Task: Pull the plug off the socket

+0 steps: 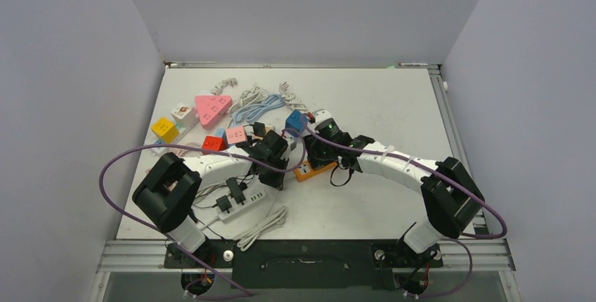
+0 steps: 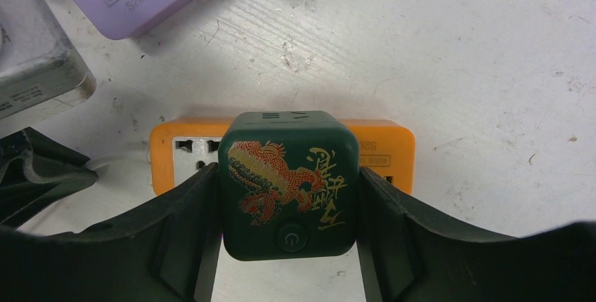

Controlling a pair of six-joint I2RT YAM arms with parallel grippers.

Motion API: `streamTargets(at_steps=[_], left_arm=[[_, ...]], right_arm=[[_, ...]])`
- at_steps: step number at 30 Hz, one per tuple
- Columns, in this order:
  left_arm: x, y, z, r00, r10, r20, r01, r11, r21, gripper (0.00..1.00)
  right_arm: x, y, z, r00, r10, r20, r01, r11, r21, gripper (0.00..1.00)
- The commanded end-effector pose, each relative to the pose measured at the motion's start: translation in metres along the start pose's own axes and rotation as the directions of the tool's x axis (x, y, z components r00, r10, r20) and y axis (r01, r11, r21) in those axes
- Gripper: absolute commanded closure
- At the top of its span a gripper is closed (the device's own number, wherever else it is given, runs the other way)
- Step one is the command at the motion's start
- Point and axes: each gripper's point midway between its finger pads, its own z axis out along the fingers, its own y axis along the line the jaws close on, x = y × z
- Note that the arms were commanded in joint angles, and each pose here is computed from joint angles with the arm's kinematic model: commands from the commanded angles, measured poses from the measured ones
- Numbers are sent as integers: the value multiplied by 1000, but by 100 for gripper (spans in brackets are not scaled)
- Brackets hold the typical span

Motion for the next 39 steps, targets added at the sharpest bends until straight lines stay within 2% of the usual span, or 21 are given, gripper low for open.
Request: streamTargets(at_steps=[1,6,10,12,17,25,31,39], left_arm=[[6,10,3,999,4,-32,-6,998,-60,100],[5,9,2,1000,2,-30,-3,999,-54,100],[3,7,1,1000,-4,-25,3,999,-41,100],[2,5,1,999,-27,-26,27,1000,-12,100],[1,2,4,997,-58,-46,60,998,28,100],[-1,2,3,997,-64,-40,66,997,33,100],[-3,6,2,997,-64,-35,65,998,21,100],[-5,11,1,998,-58,-26,58,998,-6,100]], right_arm=[[21,-20,0,994,33,-104,-32,999,11,85],[20,-22,1,994,36,-100,-32,999,42,87],[14,-23,-2,998,-2,-69,11,992,127,89],[10,-24,-5,999,-23,-47,31,982,185,94],[8,-17,-12,994,-106,-25,109,947,301,95],[10,-8,-10,989,-146,-29,147,930,336,95],[10,1,-6,991,-126,-34,131,952,276,95],[5,-2,-2,999,4,-32,-1,996,92,95]])
